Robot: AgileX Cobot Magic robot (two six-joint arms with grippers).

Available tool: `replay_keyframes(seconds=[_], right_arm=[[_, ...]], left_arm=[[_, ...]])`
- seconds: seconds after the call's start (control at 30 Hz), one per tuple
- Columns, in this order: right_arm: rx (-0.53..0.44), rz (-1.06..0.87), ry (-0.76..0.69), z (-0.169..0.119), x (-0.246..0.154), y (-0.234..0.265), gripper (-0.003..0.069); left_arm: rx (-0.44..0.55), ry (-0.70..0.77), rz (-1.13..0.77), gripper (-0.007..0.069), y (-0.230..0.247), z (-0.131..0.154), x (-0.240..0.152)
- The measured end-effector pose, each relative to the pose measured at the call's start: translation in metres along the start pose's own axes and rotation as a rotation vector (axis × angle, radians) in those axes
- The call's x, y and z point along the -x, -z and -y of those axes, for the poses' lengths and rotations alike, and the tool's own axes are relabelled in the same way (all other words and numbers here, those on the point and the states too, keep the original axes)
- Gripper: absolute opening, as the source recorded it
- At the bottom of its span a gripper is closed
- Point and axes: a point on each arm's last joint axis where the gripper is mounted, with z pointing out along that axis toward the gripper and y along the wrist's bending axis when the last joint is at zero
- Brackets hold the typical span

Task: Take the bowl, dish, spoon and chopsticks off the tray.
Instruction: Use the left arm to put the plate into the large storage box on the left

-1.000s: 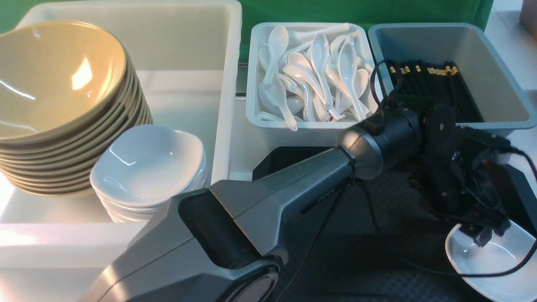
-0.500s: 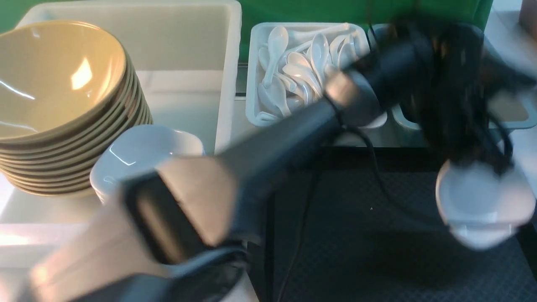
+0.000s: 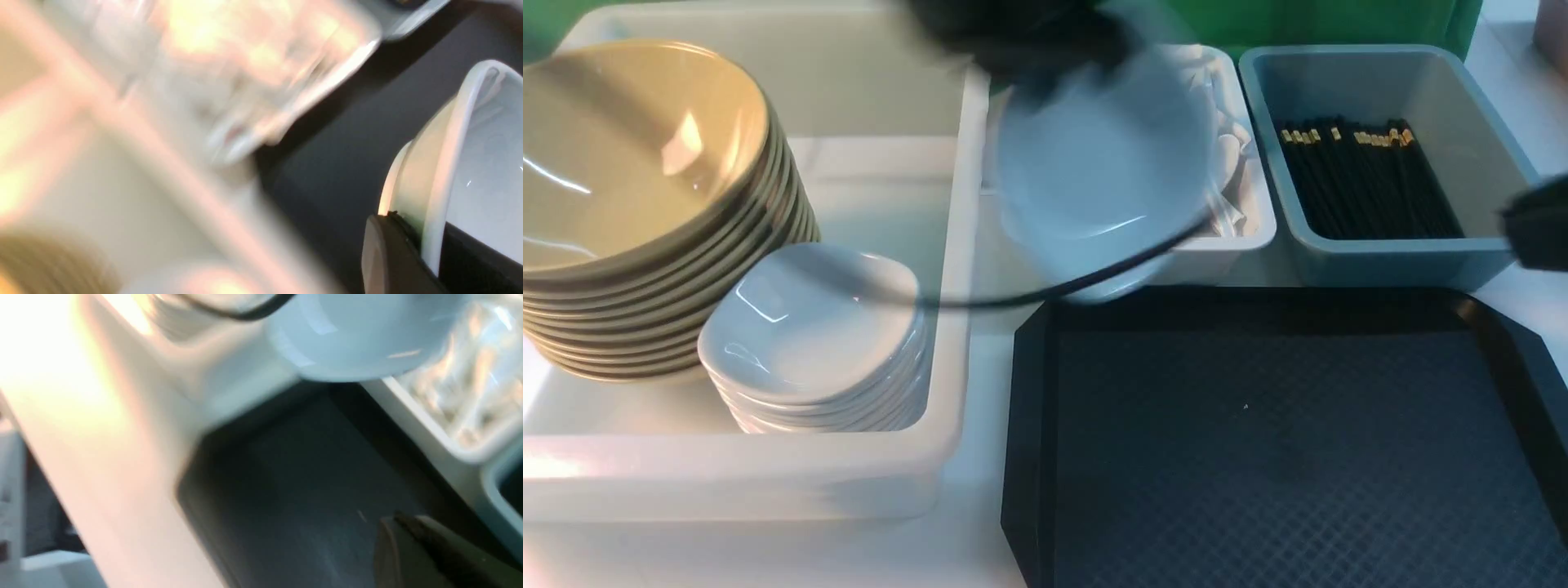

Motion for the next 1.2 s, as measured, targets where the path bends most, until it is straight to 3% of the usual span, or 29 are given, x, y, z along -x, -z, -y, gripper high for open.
replay_keyframes(seconds=[0.13, 0.27, 0.4, 0.6, 0.7, 0.77, 0.8, 0.9, 1.03, 1.2], right_arm=[[0.098, 0.017, 0.061, -0.009, 0.023, -0.032, 0.0045], [0.185, 0.005, 0.118, -0.025, 0.041, -0.064, 0.0045], [0.247, -0.007, 0.175, -0.042, 0.054, -0.085, 0.0045], [0.264, -0.021, 0.193, -0.047, 0.057, -0.095, 0.0045], [0.263, -0.02, 0.195, -0.047, 0.057, -0.094, 0.0045], [0.264, -0.029, 0.198, -0.047, 0.057, -0.094, 0.0045], [0.263, -0.03, 0.198, -0.047, 0.056, -0.094, 0.0045], [0.26, -0.036, 0.203, -0.047, 0.056, -0.095, 0.0045], [0.245, -0.04, 0.214, -0.045, 0.056, -0.095, 0.0045], [0.236, -0.039, 0.219, -0.045, 0.056, -0.095, 0.0045]], left_arm=[[0.106, 0.218, 0.019, 0.0001, 0.014, -0.049, -0.057], [0.168, 0.361, 0.064, 0.0001, 0.019, -0.077, -0.093], [0.18, 0.34, 0.041, 0.0001, 0.003, -0.092, -0.107], [0.143, 0.24, 0.044, 0.0018, -0.024, -0.098, -0.099], [0.134, 0.184, 0.015, 0.0064, -0.038, -0.101, -0.096], [0.13, 0.121, -0.008, 0.0154, -0.044, -0.103, -0.096], [0.129, 0.117, -0.009, 0.0162, -0.045, -0.103, -0.096], [0.128, 0.07, -0.005, 0.0316, -0.042, -0.102, -0.096], [0.132, 0.062, 0.031, 0.0461, -0.026, -0.1, -0.09], [0.149, 0.046, 0.089, 0.0507, 0.002, -0.098, -0.077]])
